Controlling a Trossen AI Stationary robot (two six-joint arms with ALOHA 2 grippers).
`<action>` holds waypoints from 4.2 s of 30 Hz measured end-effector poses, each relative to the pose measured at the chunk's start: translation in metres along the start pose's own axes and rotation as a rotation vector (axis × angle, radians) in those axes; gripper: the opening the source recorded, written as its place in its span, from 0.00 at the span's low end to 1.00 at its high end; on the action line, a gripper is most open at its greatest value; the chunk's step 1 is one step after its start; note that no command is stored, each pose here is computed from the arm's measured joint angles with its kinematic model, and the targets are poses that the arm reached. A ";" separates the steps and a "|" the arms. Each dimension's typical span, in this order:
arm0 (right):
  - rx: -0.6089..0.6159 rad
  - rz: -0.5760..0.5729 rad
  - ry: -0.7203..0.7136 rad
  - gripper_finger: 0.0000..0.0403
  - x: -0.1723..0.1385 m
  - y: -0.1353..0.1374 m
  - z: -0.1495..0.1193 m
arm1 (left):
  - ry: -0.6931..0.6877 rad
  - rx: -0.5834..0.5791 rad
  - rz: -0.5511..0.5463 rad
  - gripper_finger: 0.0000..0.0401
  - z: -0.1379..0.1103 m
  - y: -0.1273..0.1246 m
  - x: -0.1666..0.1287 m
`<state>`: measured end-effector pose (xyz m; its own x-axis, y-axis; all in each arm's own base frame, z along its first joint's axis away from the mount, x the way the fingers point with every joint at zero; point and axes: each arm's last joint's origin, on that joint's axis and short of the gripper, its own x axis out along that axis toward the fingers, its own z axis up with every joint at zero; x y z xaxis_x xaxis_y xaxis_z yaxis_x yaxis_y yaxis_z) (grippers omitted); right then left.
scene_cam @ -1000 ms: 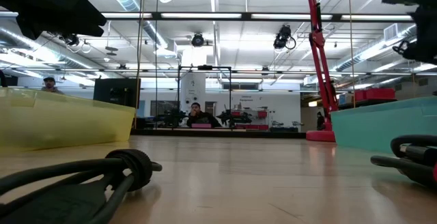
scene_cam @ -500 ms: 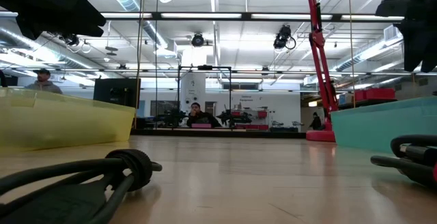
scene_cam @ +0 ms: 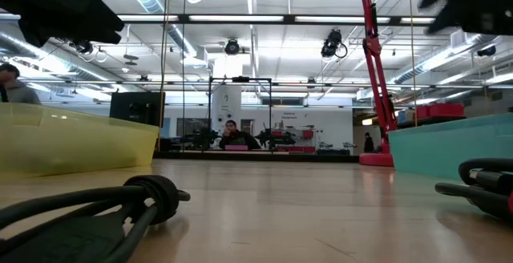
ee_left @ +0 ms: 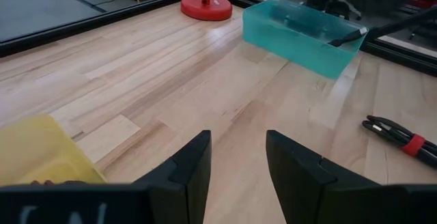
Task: Pick & Place USB Port
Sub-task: Put the black charger cable into the green bin
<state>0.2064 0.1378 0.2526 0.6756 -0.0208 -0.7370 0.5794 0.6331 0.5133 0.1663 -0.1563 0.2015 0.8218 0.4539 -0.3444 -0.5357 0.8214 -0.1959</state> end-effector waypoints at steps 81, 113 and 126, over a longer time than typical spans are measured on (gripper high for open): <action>-0.046 0.093 0.273 0.01 0.137 0.020 -0.091 | 0.039 -0.016 -0.016 0.37 -0.001 -0.001 0.000; 0.154 -0.441 -0.016 0.00 -0.037 -0.067 0.039 | 0.036 -0.016 -0.015 0.37 -0.001 -0.001 0.000; 0.245 -0.585 0.038 0.02 -0.041 -0.082 0.044 | 0.036 -0.016 -0.015 0.37 -0.001 -0.001 0.000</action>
<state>0.1516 0.0531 0.2600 0.2018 -0.2796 -0.9387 0.9383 0.3298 0.1035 0.1667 -0.1574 0.2009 0.8225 0.4285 -0.3740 -0.5267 0.8221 -0.2162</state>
